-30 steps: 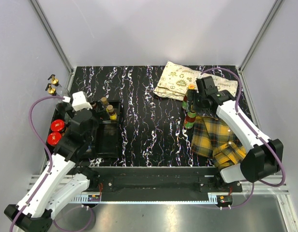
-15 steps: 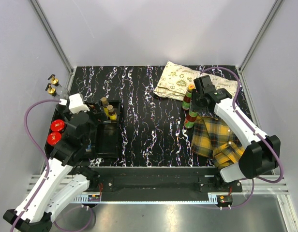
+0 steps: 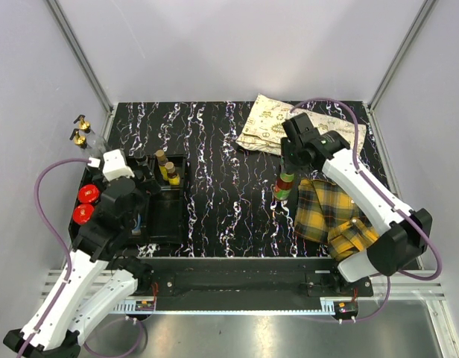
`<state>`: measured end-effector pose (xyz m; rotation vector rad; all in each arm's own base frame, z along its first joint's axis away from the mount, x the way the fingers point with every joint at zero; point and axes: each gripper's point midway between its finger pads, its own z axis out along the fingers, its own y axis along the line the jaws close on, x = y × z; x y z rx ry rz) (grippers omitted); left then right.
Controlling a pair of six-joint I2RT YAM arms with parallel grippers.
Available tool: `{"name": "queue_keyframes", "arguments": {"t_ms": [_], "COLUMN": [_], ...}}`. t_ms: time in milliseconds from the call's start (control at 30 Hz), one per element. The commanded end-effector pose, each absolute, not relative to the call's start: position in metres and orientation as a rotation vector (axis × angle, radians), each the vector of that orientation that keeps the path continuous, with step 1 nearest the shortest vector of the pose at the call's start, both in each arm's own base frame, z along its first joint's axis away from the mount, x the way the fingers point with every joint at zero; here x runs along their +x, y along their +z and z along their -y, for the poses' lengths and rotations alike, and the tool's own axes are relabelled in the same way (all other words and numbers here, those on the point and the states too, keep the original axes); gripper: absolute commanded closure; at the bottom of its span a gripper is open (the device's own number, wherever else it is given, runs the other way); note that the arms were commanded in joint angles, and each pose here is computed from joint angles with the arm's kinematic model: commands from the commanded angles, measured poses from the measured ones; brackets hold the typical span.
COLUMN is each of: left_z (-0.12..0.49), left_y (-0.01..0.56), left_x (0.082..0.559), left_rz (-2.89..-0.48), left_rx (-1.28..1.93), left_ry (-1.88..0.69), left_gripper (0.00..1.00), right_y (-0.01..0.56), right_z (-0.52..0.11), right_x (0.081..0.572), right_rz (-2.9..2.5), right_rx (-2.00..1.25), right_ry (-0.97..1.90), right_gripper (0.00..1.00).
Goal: Organize the condiment bottles
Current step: Pick up the bottle from the center of the board, then place the bottle in the storage box.
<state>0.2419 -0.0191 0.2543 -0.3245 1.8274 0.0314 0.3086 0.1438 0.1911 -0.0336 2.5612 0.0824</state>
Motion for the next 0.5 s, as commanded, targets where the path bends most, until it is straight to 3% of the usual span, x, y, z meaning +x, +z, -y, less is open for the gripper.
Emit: {"name": "queue_keyframes", "arguments": {"t_ms": [0, 467], "left_z": [0.007, -0.017], "left_y": [0.280, 0.275], "left_x": [0.235, 0.228], "left_rz": [-1.772, -1.815], "left_rx": [-0.363, -0.527], "left_ry": [0.051, 0.200], "left_gripper": [0.01, 0.01], "right_y": [0.271, 0.347], "right_z": [-0.192, -0.334], "right_x": [0.319, 0.295], "right_rz": [-2.346, -2.112], "right_rx": [-0.124, -0.605], "right_ry": [0.256, 0.412], "right_gripper": [1.00, 1.00]}}
